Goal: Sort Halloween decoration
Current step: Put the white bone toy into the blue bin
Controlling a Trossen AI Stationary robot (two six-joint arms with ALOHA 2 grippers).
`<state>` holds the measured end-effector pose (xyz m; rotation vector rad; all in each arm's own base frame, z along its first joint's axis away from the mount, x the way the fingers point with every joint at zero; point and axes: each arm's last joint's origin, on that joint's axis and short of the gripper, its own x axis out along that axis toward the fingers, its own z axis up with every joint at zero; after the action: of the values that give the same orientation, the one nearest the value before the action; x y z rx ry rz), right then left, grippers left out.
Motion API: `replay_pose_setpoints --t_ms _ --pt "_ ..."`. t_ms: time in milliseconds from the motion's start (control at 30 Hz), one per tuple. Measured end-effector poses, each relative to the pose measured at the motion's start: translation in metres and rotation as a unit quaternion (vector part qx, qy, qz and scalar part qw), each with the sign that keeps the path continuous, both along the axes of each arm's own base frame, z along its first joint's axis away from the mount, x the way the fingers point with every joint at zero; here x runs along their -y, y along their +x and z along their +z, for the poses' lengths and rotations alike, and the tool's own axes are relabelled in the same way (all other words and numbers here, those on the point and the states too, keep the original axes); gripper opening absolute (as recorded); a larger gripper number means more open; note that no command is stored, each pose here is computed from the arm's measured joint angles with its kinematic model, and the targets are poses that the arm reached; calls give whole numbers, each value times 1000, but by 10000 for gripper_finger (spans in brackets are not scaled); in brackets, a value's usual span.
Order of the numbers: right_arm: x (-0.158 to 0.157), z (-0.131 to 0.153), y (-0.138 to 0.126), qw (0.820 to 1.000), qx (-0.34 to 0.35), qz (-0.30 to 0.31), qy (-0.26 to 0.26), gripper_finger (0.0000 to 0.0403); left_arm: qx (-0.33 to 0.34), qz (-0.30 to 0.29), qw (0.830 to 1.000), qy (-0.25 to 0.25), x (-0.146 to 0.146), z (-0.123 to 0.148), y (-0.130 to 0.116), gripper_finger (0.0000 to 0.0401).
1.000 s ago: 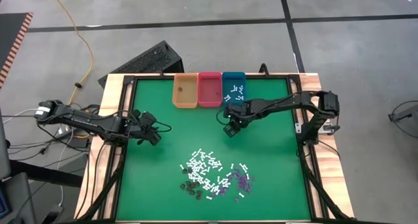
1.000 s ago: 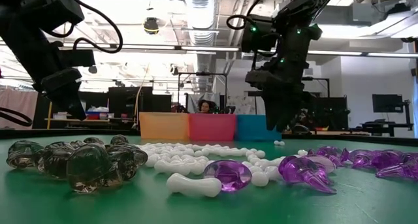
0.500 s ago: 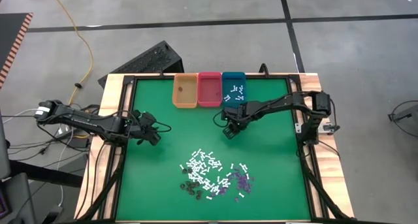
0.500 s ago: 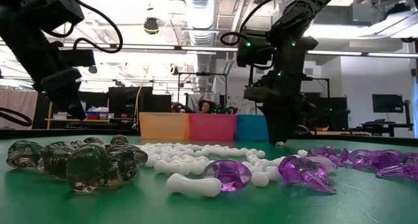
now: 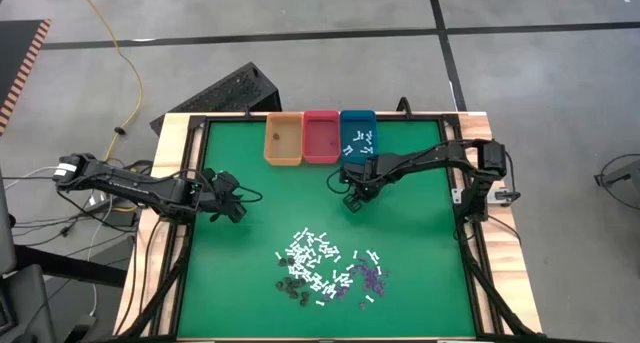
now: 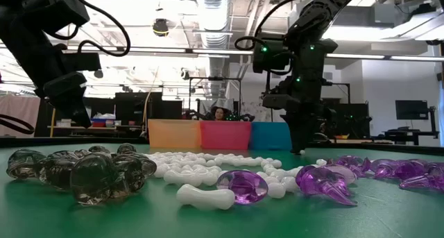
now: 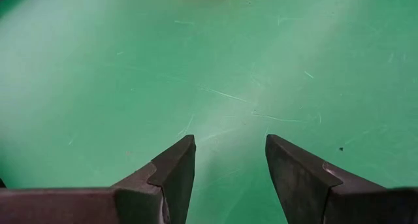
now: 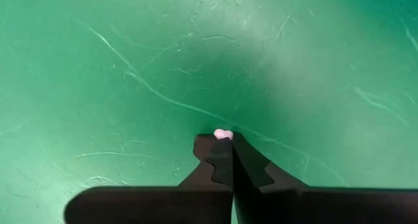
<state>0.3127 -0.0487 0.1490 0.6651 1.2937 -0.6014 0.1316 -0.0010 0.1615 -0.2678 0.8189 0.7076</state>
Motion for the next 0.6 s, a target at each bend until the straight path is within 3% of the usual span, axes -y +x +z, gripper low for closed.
replay_pose_setpoints --t_ms 267,600 --pt "4 25 13 999 1 40 8 28 0 0 1000 0 0 0 0 179" --pt "48 80 24 997 26 67 -31 31 0 0 1000 0 0 0 0 179"
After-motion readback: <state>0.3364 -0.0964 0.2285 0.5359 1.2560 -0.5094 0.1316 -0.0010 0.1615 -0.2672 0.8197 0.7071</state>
